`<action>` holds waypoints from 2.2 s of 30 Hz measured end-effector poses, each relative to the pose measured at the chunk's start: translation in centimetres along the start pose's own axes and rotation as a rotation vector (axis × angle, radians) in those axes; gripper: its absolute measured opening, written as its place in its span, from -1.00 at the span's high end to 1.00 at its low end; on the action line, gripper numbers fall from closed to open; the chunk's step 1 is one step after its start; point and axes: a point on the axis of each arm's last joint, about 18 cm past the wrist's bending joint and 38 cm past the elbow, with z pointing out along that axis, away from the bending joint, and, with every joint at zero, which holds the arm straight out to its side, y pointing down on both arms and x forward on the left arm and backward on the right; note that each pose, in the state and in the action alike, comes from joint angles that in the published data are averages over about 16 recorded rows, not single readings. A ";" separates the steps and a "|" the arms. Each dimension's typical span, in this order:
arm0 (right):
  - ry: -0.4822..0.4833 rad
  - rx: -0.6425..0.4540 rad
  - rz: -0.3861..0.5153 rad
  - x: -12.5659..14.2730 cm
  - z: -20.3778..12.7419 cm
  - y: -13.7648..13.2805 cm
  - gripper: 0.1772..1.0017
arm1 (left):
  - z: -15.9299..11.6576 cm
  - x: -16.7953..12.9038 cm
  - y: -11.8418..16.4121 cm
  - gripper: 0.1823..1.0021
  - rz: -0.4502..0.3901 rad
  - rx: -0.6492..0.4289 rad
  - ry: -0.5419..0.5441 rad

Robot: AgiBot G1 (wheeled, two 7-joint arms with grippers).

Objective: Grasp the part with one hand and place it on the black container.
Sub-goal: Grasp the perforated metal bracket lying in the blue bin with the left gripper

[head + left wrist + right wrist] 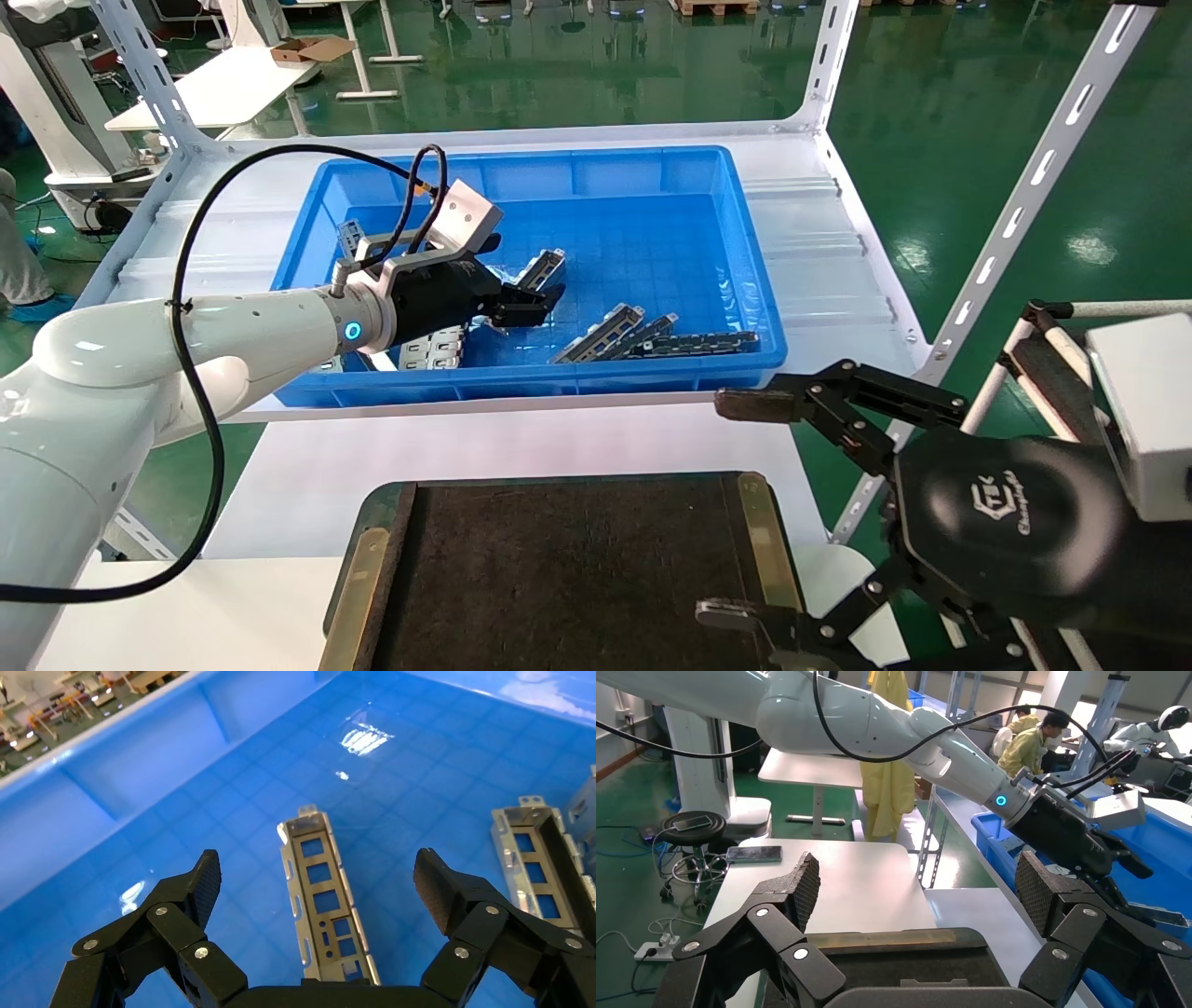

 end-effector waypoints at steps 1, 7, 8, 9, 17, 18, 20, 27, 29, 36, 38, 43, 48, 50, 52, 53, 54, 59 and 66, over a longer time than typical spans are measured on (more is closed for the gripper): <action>0.000 0.000 0.000 0.0 0.0 0.0 -0.99 | 0.1 0.0 0.1 -0.99 -0.005 -0.002 -0.001; 0.000 0.000 0.000 0.0 0.0 0.0 -0.96 | 0.4 0.1 0.7 -0.96 -0.040 -0.011 -0.009; 0.000 0.000 0.000 0.0 0.0 0.0 -0.95 | 0.4 0.2 0.7 -0.95 -0.046 -0.012 -0.010; 0.000 0.000 0.000 0.0 0.0 0.0 -0.94 | 0.5 0.2 0.8 -0.94 -0.051 -0.013 -0.010; 0.000 0.000 0.000 0.0 0.0 0.0 -0.79 | 0.7 0.6 1.4 -0.77 -0.082 -0.019 -0.011; 0.000 0.000 0.000 0.0 0.0 0.0 -0.75 | 0.8 0.7 1.5 -0.74 -0.085 -0.020 -0.011; 0.000 0.000 0.000 0.0 0.0 0.0 -0.67 | 0.8 0.8 1.6 -0.66 -0.089 -0.022 -0.010; 0.000 0.000 0.000 0.0 0.0 0.0 -0.35 | 1.0 1.0 1.9 -0.32 -0.106 -0.026 -0.012; 0.000 0.000 0.000 0.0 0.0 0.0 -0.26 | 1.0 1.0 2.0 -0.22 -0.110 -0.027 -0.013; 0.000 0.000 0.000 0.0 0.0 0.0 0.15 | 0.9 1.0 2.3 0.18 -0.124 -0.031 -0.019; 0.000 0.000 0.000 0.0 0.0 0.0 0.28 | 0.9 0.9 2.3 0.27 -0.127 -0.032 -0.020; 0.000 0.000 0.000 0.0 0.0 0.0 0.52 | 0.7 0.8 2.0 0.45 -0.134 -0.024 -0.014; 0.000 0.000 0.000 0.0 0.0 0.0 0.71 | 0.3 0.5 1.2 0.55 -0.136 0.001 0.009; 0.000 0.000 0.000 0.0 0.0 0.0 0.78 | -0.1 0.3 0.7 0.58 -0.133 0.017 0.025; 0.000 0.000 0.000 0.0 0.0 0.0 0.83 | -0.5 0.1 0.2 0.58 -0.128 0.036 0.045; 0.000 0.000 0.000 0.0 0.0 0.0 0.85 | -0.7 0.0 -0.1 0.58 -0.125 0.047 0.057; 0.000 0.000 0.000 0.0 0.0 0.0 0.87 | -1.0 0.0 -0.4 0.58 -0.122 0.057 0.069; 0.000 0.000 0.000 0.0 0.0 0.0 0.93 | -2.8 -0.2 -1.9 0.58 -0.094 0.116 0.147; 0.000 0.000 0.000 0.0 0.0 0.0 0.96 | -5.7 0.3 -3.5 0.58 -0.046 0.197 0.277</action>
